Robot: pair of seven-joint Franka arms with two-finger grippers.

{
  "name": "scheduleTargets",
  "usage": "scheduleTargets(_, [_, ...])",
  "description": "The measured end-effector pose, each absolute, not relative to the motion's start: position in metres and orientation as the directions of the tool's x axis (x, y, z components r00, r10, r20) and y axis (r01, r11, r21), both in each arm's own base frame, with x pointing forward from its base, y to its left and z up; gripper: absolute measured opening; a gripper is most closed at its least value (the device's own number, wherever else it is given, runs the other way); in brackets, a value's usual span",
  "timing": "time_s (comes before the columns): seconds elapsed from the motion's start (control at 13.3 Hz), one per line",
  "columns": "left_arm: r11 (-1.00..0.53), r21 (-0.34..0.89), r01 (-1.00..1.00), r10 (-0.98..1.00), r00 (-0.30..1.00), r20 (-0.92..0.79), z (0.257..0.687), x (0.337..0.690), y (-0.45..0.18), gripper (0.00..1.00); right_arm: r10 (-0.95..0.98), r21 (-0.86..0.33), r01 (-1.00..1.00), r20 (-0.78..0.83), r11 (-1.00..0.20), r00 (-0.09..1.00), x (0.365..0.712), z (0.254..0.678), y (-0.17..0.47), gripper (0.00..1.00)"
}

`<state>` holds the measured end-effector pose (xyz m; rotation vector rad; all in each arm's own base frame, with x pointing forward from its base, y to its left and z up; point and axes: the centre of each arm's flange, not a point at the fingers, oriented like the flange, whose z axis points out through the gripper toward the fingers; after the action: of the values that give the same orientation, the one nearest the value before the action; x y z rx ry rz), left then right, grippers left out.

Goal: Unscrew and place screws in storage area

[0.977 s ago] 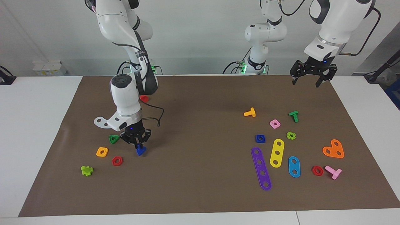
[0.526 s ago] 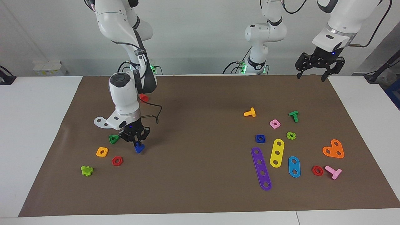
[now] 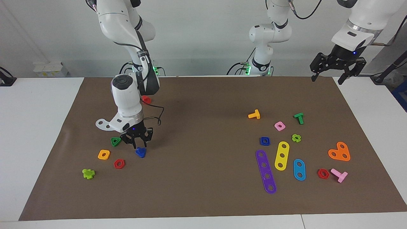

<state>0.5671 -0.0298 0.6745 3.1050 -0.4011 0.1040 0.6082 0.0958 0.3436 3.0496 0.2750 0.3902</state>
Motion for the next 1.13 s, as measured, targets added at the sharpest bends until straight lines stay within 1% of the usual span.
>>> scheduleTargets(0.23, [-0.966,0.008,-0.257,-0.256,0.966,0.037,0.661,0.573,-0.031,1.00,0.179,0.082,0.163,0.267,-0.983,0.947,0.604,0.380,0.094,0.98])
scheduleTargets(0.3, [-0.967,0.011,-0.256,-0.256,0.966,0.021,0.656,0.572,-0.031,1.00,0.175,0.086,0.158,0.259,-0.984,0.950,0.601,0.398,0.092,1.00])
scheduleTargets(0.45, [-0.967,0.016,-0.255,-0.255,0.967,-0.005,0.646,0.567,-0.031,1.00,0.161,0.097,0.142,0.233,-0.985,0.959,0.589,0.441,0.086,1.00])
scheduleTargets(0.75, [-0.967,0.015,-0.254,-0.254,0.967,-0.007,0.645,0.562,-0.030,1.00,0.108,0.097,0.090,0.193,-0.991,0.975,0.563,0.515,0.064,1.00])
scheduleTargets(1.13, [-0.967,0.016,-0.253,-0.253,0.967,-0.010,0.644,0.562,-0.029,1.00,0.011,0.056,0.002,0.162,-0.998,0.987,0.560,0.592,0.031,1.00])
